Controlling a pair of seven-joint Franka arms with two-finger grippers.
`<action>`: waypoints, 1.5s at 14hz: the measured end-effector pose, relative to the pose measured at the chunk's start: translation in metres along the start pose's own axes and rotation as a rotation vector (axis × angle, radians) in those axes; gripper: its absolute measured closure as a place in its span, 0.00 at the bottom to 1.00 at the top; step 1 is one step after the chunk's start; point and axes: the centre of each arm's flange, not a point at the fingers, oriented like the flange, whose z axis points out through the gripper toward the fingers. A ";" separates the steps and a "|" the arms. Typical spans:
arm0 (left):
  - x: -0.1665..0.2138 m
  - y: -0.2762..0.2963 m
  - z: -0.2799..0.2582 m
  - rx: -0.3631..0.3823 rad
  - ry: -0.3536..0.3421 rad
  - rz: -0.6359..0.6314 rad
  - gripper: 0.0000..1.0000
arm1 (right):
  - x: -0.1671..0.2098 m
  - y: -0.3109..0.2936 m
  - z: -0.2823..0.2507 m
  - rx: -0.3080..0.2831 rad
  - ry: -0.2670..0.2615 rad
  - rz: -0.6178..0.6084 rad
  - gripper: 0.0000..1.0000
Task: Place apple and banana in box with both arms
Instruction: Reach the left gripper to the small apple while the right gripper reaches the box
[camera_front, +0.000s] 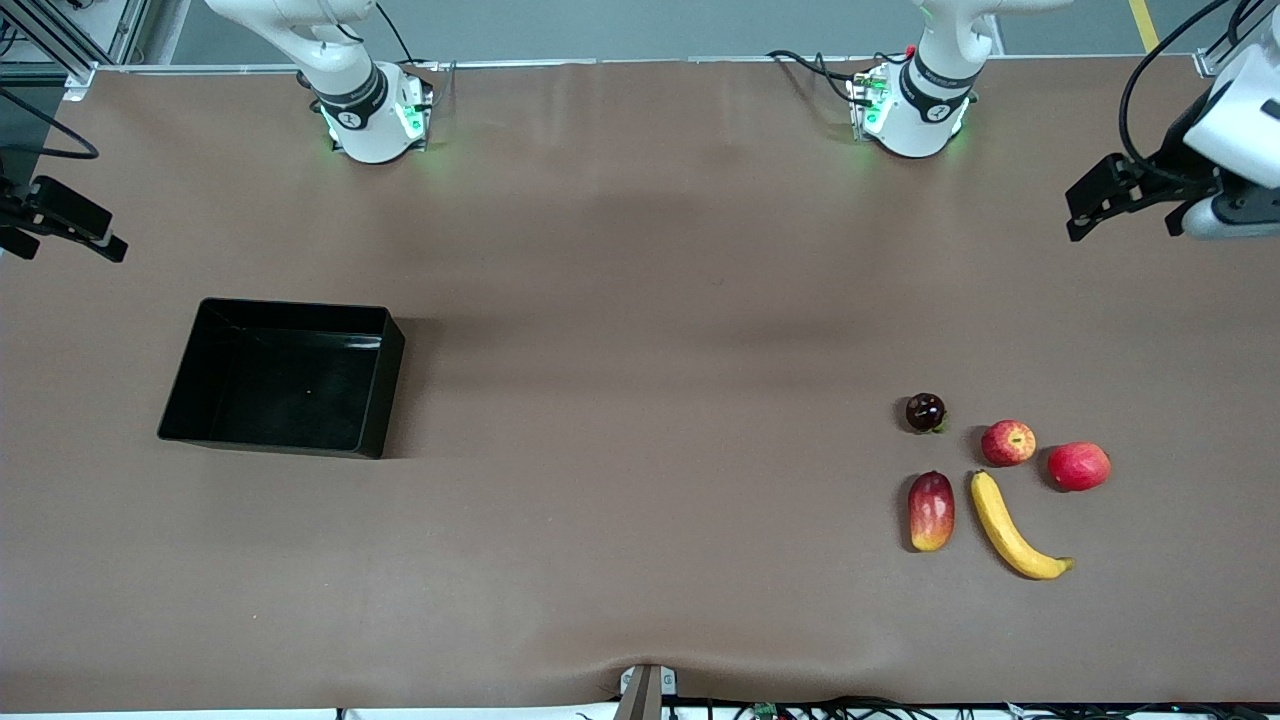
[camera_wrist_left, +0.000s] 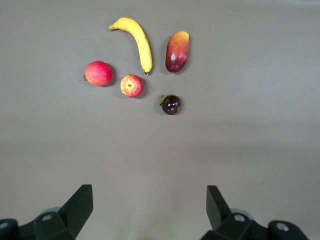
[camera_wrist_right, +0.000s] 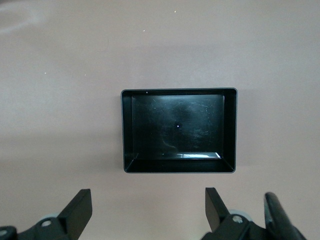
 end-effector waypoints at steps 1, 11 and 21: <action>0.003 0.001 0.005 0.000 -0.008 0.001 0.00 | 0.000 0.000 0.000 0.000 0.000 0.000 0.00; 0.036 -0.021 0.046 -0.008 0.012 -0.003 0.00 | 0.034 0.010 0.053 -0.007 -0.063 0.017 0.00; 0.102 -0.061 0.256 -0.033 0.121 0.075 0.00 | 0.086 0.045 0.163 -0.086 -0.164 0.036 0.00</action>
